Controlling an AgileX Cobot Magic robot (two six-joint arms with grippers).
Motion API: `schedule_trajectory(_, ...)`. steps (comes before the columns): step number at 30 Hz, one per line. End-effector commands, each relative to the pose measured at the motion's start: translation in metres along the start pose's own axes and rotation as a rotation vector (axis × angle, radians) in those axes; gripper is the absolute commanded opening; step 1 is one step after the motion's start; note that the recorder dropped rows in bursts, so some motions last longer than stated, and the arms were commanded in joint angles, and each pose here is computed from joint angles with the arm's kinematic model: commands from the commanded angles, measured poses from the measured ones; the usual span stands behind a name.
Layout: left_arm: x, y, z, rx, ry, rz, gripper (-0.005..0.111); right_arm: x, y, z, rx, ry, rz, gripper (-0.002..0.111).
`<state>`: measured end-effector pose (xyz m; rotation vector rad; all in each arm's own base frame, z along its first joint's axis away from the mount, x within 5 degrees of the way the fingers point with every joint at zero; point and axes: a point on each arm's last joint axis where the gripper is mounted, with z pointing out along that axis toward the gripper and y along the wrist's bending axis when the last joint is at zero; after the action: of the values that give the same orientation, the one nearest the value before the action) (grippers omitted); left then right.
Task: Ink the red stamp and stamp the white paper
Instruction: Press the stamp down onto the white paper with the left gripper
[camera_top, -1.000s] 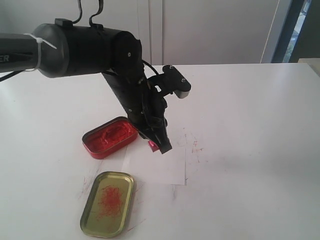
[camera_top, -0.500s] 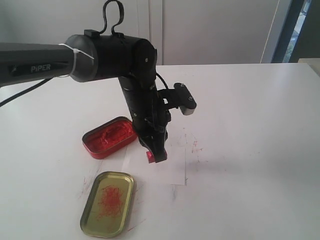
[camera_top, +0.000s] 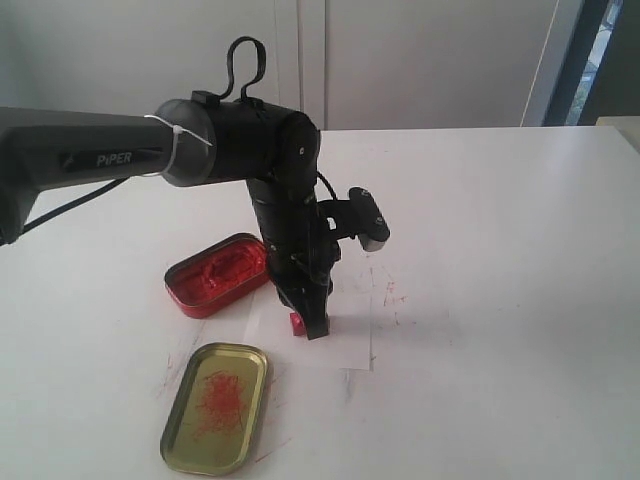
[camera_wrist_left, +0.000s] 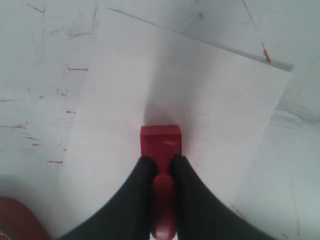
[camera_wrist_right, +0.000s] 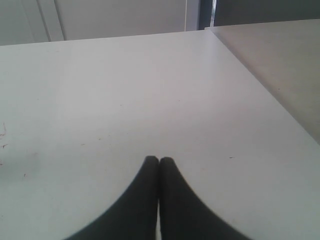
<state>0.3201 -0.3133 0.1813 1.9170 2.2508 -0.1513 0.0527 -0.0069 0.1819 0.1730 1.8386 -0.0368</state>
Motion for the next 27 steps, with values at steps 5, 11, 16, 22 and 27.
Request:
schedule_trajectory(5, -0.003, -0.001, 0.000, -0.004, -0.015, 0.001, 0.000, 0.000, 0.000, 0.000, -0.005, -0.013, -0.004, 0.000)
schedule_trajectory(11, -0.003, -0.001, 0.003, 0.000, -0.010, 0.000, 0.000, 0.000, 0.000, 0.000, -0.005, -0.013, -0.004, 0.000)
schedule_trajectory(16, 0.002, 0.002, 0.019, 0.024, 0.020, -0.014, 0.000, 0.000, 0.000, 0.000, -0.005, -0.013, -0.004, 0.000)
schedule_trajectory(22, 0.009, 0.006, 0.040, 0.059, 0.058, -0.034, 0.000, 0.000, 0.000, 0.000, -0.005, -0.013, -0.004, 0.000)
schedule_trajectory(27, 0.012, 0.006, 0.055, 0.080, 0.085, -0.037, 0.000, 0.000, 0.000, 0.000, -0.005, -0.013, -0.004, 0.000)
